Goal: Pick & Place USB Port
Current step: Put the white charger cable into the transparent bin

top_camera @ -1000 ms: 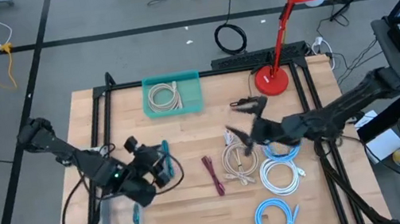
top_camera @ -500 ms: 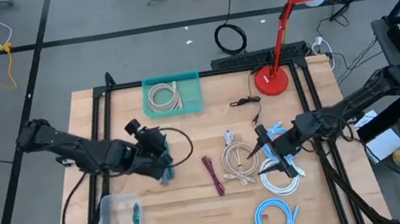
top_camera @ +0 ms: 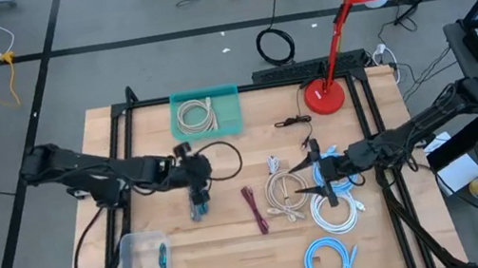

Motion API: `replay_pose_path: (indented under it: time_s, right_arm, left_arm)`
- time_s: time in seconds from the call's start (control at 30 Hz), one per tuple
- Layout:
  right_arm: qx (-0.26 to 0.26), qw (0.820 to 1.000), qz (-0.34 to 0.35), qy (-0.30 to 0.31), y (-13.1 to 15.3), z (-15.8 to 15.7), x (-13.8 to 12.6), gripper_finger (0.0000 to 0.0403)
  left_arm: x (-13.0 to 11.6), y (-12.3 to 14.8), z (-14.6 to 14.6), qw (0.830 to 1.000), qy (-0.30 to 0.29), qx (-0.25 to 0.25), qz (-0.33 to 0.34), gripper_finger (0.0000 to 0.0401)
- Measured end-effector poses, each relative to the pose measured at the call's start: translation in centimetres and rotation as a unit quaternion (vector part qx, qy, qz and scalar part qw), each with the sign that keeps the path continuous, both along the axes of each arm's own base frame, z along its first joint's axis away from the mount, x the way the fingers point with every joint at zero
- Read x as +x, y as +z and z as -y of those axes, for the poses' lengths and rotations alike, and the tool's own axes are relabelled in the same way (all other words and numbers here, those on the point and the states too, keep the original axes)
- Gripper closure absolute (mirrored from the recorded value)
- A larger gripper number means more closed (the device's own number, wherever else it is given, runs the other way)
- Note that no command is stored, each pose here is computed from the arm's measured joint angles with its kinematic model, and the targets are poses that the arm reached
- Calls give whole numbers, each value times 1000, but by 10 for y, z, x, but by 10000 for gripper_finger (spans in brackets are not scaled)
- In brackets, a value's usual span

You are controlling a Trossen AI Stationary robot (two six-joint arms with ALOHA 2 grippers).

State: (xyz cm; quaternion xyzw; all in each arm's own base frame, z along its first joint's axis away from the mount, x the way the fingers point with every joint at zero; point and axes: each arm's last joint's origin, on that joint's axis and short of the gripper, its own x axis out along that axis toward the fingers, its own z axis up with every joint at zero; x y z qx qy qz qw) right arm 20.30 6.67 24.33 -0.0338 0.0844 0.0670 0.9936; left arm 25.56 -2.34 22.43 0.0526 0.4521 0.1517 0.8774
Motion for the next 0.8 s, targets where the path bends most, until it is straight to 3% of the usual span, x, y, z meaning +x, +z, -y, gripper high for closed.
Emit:
replay_pose_path:
  time_s: [0.17,0.33,0.6,0.8]
  right_arm:
    - [-6,1000,5,-1,1,1,-1,151]
    - [-10,1000,0,-18,2,10,-1,151]
    - [-12,999,-7,-52,1,23,1,151]
    - [-12,997,-8,-78,1,34,3,151]
  left_arm:
    - [-2,-17,-8,1000,-27,-13,-3,238]
    - [-12,-24,-8,996,-46,-41,-66,238]
    - [-25,-30,-5,981,86,-144,-101,238]
    - [-30,-31,-4,950,223,-201,-85,238]
